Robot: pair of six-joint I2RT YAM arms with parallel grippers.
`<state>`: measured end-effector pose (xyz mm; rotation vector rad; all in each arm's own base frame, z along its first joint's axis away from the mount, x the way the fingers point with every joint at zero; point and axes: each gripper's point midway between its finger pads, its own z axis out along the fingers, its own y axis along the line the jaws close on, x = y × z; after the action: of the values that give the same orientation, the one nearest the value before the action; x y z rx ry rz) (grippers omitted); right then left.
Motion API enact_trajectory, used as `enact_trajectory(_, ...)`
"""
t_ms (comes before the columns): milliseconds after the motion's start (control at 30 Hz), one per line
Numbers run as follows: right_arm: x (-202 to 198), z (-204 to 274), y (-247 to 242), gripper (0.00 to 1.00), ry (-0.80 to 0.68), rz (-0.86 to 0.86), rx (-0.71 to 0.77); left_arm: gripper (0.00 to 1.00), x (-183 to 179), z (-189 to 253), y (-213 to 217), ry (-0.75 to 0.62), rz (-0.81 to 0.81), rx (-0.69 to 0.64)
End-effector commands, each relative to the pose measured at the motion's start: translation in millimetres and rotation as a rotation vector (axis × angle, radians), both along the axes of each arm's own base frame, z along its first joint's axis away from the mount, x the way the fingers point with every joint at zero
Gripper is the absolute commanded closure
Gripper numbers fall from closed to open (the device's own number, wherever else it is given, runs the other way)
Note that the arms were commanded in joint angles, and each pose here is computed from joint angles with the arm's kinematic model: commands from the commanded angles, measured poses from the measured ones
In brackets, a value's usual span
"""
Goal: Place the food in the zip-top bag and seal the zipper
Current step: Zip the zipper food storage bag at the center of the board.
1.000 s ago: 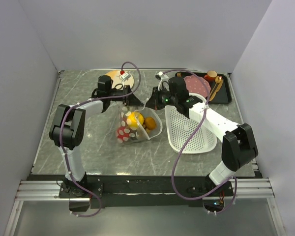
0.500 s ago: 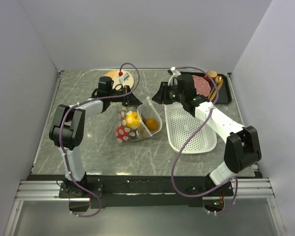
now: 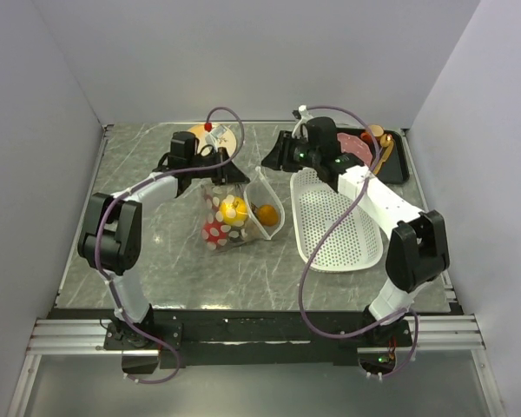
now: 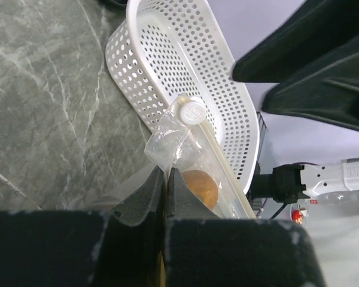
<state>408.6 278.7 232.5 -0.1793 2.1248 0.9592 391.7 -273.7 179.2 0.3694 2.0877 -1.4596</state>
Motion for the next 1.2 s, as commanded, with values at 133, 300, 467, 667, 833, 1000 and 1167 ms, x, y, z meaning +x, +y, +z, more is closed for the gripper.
enact_trajectory(133,-3.2,-10.3,13.1,0.55,0.034,0.034,-0.045,0.99,5.6,41.4,-4.9,-0.134,0.023,0.014)
enact_trajectory(300,-0.3,-11.0,14.0,0.55,0.017,0.034,-0.060,0.99,5.3,44.5,-7.7,-0.141,0.021,0.017)
enact_trajectory(467,5.0,-11.8,15.6,0.55,0.015,0.026,-0.064,0.99,2.9,46.0,-10.7,-0.145,0.009,0.020)
enact_trajectory(667,11.6,-19.6,16.9,0.60,0.027,0.022,-0.083,0.99,-0.9,48.2,-11.9,-0.151,0.006,0.013)
enact_trajectory(833,10.8,-17.9,15.7,0.69,0.007,0.022,-0.081,0.99,-1.6,49.4,-12.7,-0.150,-0.001,0.014)
enact_trajectory(1000,10.6,-13.1,15.5,0.64,-0.015,0.018,-0.067,0.99,-1.4,49.0,-12.5,-0.154,-0.004,0.020)
enact_trajectory(1167,15.8,-9.3,13.2,0.63,-0.021,0.005,-0.057,0.99,-1.7,50.9,-12.4,-0.155,0.002,0.013)
